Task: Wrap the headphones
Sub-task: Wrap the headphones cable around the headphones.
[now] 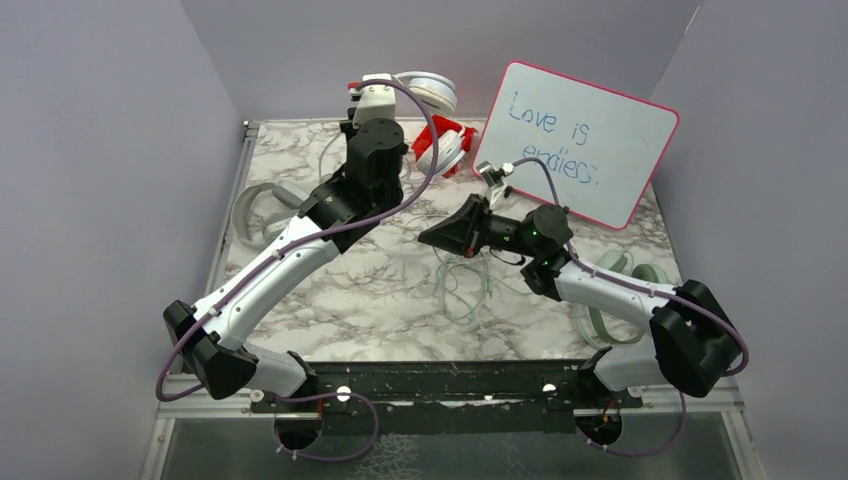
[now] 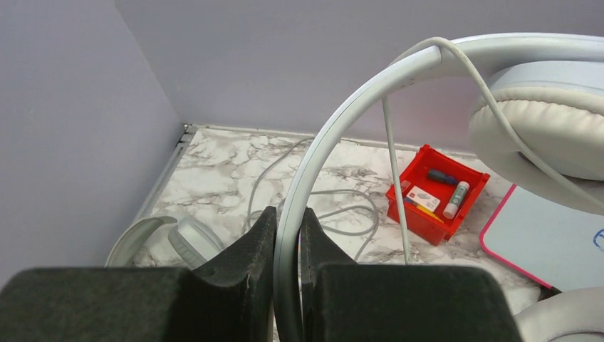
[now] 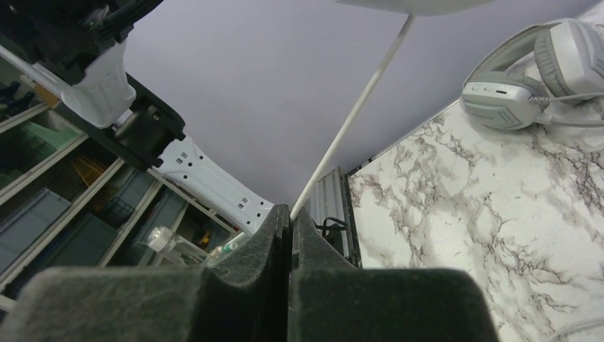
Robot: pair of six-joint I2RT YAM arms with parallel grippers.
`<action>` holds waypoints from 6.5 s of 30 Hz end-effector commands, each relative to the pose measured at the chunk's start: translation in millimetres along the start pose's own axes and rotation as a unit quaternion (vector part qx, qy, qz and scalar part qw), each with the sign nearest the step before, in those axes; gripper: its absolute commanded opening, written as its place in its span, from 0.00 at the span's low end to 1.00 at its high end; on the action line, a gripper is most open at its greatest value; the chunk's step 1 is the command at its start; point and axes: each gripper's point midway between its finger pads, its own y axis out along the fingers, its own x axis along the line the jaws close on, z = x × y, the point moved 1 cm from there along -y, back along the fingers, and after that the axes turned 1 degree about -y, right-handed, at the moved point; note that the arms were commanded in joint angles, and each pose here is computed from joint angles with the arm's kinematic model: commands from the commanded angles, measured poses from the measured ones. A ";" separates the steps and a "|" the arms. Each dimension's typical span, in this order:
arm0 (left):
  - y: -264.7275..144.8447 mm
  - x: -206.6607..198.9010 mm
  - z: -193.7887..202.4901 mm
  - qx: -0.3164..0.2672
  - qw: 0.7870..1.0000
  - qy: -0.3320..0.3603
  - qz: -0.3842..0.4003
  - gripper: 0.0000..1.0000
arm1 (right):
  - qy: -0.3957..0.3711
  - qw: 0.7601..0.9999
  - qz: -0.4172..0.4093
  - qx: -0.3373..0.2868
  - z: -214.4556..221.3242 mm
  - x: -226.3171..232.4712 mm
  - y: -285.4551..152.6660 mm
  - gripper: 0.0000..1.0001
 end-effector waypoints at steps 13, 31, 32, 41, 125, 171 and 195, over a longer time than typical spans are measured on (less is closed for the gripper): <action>-0.9 18.5 -42.7 -0.036 0.994 -0.106 -0.007 0.00 | 0.014 0.993 -0.085 0.078 46.4 24.9 -5.4 0.05; 10.3 27.1 -47.2 -0.044 0.993 -0.106 -0.027 0.00 | 0.018 0.995 -0.048 0.084 72.7 45.8 -27.7 0.14; 11.1 27.5 -46.7 -0.043 0.993 -0.106 -0.028 0.00 | 0.018 0.995 -0.048 0.085 73.7 46.1 -28.2 0.14; 12.2 30.0 -47.6 -0.042 0.993 -0.104 -0.031 0.00 | 0.022 0.994 -0.063 0.090 78.6 54.3 -27.9 0.01; -119.3 -28.4 94.4 0.043 0.877 0.159 0.451 0.00 | -0.585 0.677 0.428 0.123 -202.0 0.2 -77.9 0.01; -137.9 -48.7 -26.5 0.098 0.857 -0.291 0.413 0.00 | -0.077 0.987 -0.050 0.129 -57.0 -49.7 -3.0 0.00; -110.1 -30.2 -25.8 0.120 0.923 -0.158 0.330 0.00 | -0.058 0.997 0.017 0.052 -57.8 -74.6 -11.8 0.00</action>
